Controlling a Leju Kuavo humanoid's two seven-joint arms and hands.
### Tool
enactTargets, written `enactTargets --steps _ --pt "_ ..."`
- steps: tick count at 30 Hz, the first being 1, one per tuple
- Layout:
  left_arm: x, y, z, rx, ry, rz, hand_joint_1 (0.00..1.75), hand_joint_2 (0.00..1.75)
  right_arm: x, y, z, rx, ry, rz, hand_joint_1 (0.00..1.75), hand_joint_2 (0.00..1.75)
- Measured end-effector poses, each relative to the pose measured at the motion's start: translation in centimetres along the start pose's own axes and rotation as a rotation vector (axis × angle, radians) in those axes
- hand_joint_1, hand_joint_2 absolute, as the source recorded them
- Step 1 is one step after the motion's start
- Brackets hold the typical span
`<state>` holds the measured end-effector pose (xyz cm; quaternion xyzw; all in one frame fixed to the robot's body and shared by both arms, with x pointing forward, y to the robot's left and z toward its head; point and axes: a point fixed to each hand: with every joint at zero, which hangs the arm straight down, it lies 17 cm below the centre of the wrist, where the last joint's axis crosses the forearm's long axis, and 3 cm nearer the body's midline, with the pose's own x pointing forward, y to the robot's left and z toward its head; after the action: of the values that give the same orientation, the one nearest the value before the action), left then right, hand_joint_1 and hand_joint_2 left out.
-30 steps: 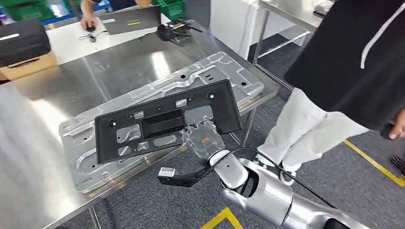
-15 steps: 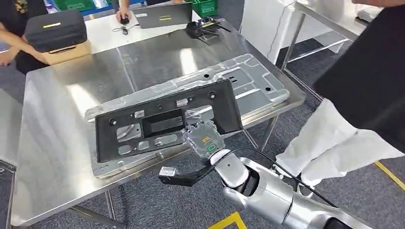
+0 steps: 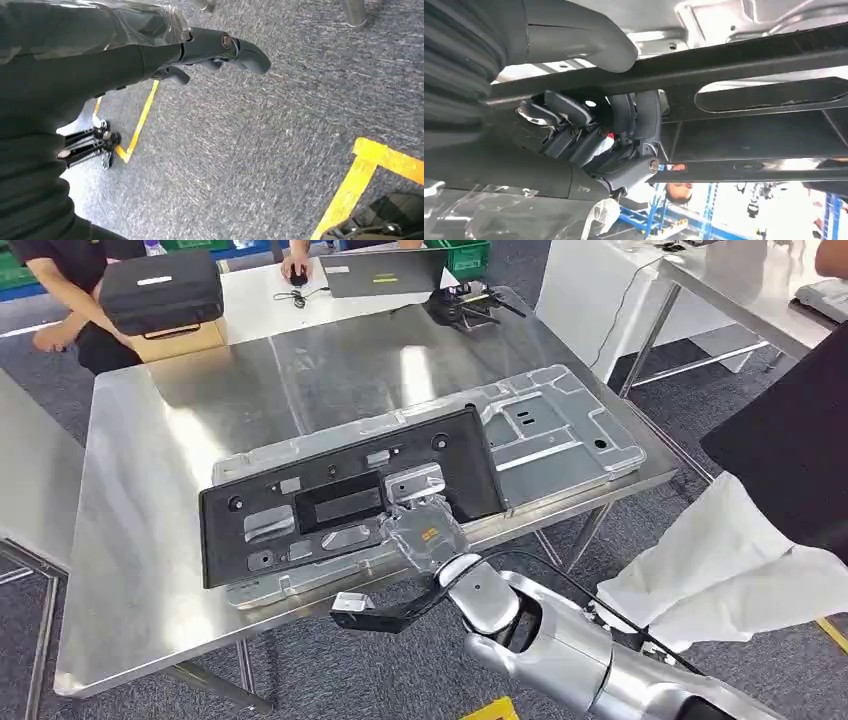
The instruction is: Take the parts from the cabinet and place them on the table.
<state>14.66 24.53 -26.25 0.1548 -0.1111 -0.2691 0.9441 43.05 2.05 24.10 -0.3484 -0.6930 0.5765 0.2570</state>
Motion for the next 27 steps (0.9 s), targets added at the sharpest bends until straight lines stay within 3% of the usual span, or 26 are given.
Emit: enactTargets --steps 27 --pt "-0.39 -0.29 0.04 -0.007 0.009 0.017 0.0 1.75 0.29 -0.11 -0.01 -0.007 -0.009 0.006 1.75 1.75"
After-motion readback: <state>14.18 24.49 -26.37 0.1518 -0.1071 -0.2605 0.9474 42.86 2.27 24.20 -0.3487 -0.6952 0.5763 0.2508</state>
